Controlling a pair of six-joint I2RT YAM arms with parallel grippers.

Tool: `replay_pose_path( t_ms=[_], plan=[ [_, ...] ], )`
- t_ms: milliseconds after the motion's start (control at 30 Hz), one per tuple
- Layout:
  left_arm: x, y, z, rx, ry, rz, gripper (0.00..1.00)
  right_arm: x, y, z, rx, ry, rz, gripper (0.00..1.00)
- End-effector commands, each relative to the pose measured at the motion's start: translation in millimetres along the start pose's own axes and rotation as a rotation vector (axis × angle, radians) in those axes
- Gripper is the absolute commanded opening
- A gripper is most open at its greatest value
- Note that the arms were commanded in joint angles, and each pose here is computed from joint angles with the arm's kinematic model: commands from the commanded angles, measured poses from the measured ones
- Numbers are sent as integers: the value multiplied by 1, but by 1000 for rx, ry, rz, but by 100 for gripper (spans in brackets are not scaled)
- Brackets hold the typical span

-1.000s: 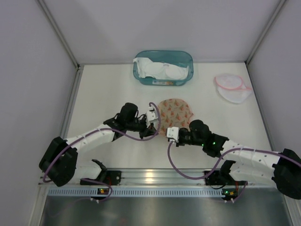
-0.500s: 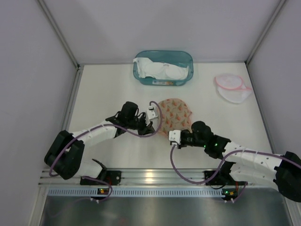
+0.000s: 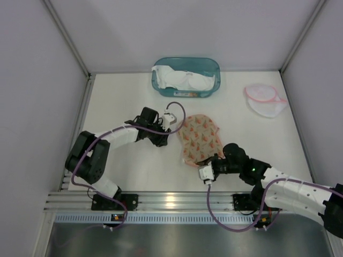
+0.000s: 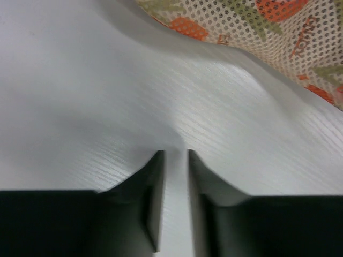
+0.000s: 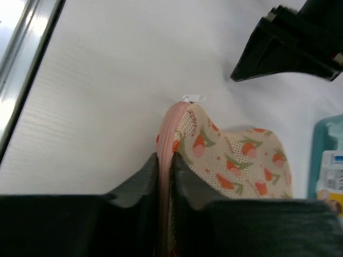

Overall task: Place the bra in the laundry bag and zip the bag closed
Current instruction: Zip the zipper on the laundry bag, then move the laundry bag to the center of the board.

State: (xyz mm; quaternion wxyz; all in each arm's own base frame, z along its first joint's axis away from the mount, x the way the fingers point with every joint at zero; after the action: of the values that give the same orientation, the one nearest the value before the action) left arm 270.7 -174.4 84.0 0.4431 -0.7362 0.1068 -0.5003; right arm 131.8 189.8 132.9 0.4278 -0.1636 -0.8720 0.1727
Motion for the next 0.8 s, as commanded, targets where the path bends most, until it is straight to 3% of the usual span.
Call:
replay_pose_path(
  t_ms=[0, 33, 133, 267, 400, 533, 600, 733, 767],
  plan=[
    [23, -27, -7, -7, -34, -69, 40, 7, -1, -6, 43, -61, -5, 14],
    [29, -34, -8, -15, -51, -88, 48, 7, -3, -7, 47, -51, 12, 34],
    [44, -64, -5, -15, -123, -162, 71, 14, -11, -22, -41, 21, 52, 68],
    [61, -101, -6, 24, -160, -247, 82, 28, -26, -45, -186, 150, 74, 78],
    [74, -130, -9, 65, -216, -334, 86, 35, -34, -68, -332, 501, 162, 77],
    [75, -142, -7, 95, -248, -361, 88, 12, -34, -77, -325, 820, 286, 73],
    [74, -146, -6, 115, -285, -372, 88, 6, -40, -84, -339, 917, 282, 76],
    [72, -151, -5, 136, -295, -384, 88, 2, -43, -77, -216, 948, 273, 84],
    [72, -153, -4, 145, -292, -387, 88, 2, -44, -74, -153, 870, 275, 86]
  ],
)
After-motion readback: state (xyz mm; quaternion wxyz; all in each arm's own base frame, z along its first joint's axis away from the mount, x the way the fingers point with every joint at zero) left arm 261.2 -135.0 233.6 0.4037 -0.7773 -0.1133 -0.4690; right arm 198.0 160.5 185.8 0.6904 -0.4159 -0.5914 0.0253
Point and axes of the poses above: each gripper's point midway between its finger pads, its own y axis out along the fingers, its own z axis along the line the jaws close on, x = y × z, the point moved 7 cm from there along -y, back along the fingers, and after that the axes turned 2 degrees about y, right-handed, at the moved point
